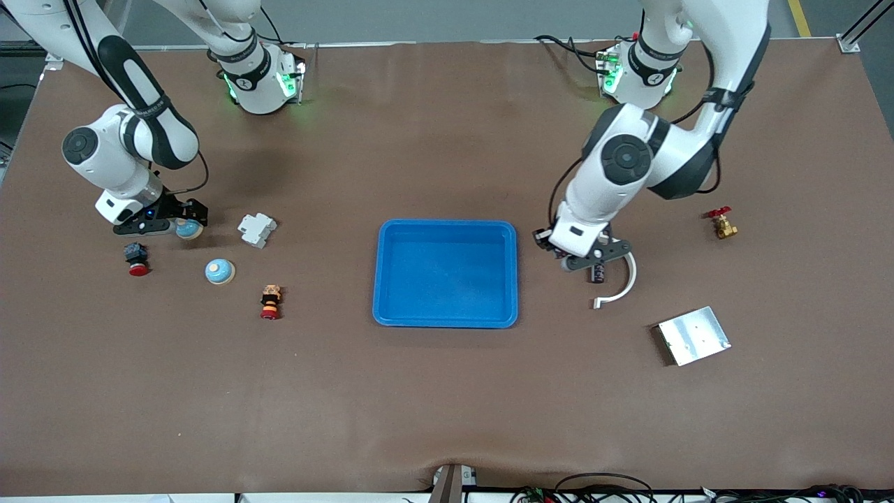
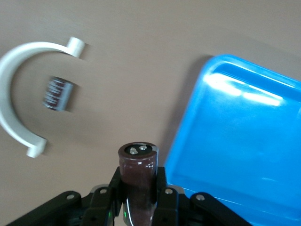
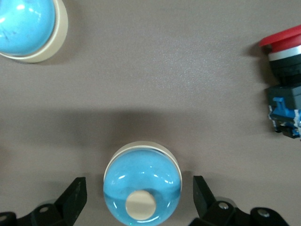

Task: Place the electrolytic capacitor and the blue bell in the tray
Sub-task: 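Carry the capacitor over the tray while the right gripper lifts the bell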

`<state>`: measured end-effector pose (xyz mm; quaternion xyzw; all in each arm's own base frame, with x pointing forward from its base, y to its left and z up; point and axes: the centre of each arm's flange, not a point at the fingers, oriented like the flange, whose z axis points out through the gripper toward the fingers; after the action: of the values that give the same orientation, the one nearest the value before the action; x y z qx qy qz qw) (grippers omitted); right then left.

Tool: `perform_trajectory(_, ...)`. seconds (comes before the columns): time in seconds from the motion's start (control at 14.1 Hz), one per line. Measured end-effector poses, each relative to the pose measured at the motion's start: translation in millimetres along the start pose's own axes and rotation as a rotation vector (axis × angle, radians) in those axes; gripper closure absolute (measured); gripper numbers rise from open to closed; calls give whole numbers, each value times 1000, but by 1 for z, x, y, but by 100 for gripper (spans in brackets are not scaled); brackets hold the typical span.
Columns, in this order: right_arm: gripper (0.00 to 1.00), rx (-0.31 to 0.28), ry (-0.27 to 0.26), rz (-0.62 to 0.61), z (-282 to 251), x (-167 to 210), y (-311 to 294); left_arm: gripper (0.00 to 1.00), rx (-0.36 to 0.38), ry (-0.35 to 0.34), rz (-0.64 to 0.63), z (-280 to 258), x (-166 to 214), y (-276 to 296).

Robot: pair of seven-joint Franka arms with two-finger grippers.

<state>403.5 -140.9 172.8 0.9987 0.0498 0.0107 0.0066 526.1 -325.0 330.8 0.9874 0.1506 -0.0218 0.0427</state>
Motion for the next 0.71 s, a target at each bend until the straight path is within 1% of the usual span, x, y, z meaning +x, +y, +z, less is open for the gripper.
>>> perform_trajectory(0.21,0,0,1,0,0,0,0,70,-18,-28,11,20,-3,33)
perform_trajectory(0.28,8,0,1,0,0,0,0,70,-22,-40,9,29,-2,42)
perform_trajectory(0.36,8,0,1,-1,0,0,0,70,-24,-53,0,39,-1,49)
perform_trajectory(0.43,14,0,0,-2,0,0,0,70,-23,-68,-12,50,-1,56)
perform_trajectory(0.57,33,2,-1,-4,-1,1,-2,70,-14,-99,-32,77,1,63)
perform_trajectory(0.71,33,19,-33,-9,-2,2,-6,70,-5,-124,-36,98,1,67)
